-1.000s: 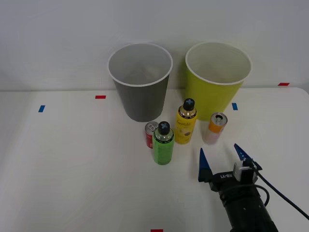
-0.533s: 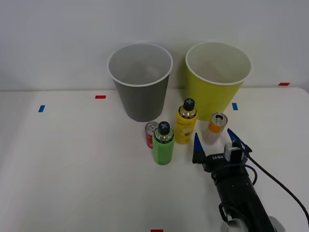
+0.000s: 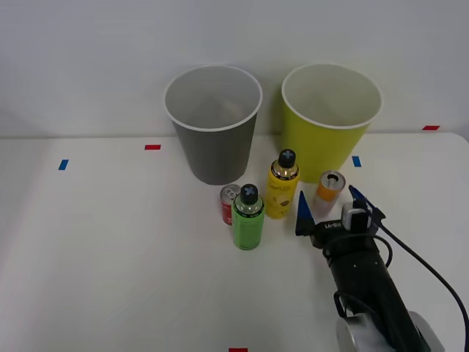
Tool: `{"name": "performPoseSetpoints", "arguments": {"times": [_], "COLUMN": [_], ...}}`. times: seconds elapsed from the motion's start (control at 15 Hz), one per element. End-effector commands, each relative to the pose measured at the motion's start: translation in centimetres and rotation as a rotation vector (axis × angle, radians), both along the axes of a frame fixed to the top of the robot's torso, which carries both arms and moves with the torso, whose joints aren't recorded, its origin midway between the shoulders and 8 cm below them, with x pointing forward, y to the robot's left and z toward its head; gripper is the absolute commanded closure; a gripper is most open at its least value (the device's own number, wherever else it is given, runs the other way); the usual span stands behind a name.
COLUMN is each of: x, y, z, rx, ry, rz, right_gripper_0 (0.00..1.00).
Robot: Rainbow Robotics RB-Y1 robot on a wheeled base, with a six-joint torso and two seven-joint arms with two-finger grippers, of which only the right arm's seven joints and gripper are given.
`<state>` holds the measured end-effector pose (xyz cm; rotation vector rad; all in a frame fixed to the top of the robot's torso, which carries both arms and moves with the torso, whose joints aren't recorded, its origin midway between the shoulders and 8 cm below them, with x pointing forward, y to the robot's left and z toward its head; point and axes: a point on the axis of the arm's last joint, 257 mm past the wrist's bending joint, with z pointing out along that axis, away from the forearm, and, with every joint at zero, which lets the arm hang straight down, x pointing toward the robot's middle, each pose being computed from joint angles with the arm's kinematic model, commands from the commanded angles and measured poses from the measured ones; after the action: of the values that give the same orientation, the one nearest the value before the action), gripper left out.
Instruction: Put cans in the gray bin, plastic bottles in the light green bin
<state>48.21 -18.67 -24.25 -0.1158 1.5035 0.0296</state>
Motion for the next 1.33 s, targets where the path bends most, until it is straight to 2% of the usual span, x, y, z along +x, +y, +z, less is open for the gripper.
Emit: {"name": "performPoseSetpoints", "arguments": {"times": [0.07, 1.07, 1.13, 1.2, 1.27, 1.33], "x": [0.3, 1.7, 1.7, 1.7, 1.7, 1.7], "y": [0.1, 0.7, 0.7, 0.7, 0.8, 0.8], "z": [-0.5, -0.5, -0.6, -0.6, -0.5, -0.5], "rx": [-0.014, -0.043, -0.043, -0.043, -0.045, -0.046], "ry": [0.025, 0.064, 0.066, 0.066, 0.064, 0.063], "rz": [0.007, 0.024, 0.024, 0.024, 0.026, 0.026], "right_gripper_0": [0.0, 0.0, 0.09, 0.31, 0.46, 0.53]}}
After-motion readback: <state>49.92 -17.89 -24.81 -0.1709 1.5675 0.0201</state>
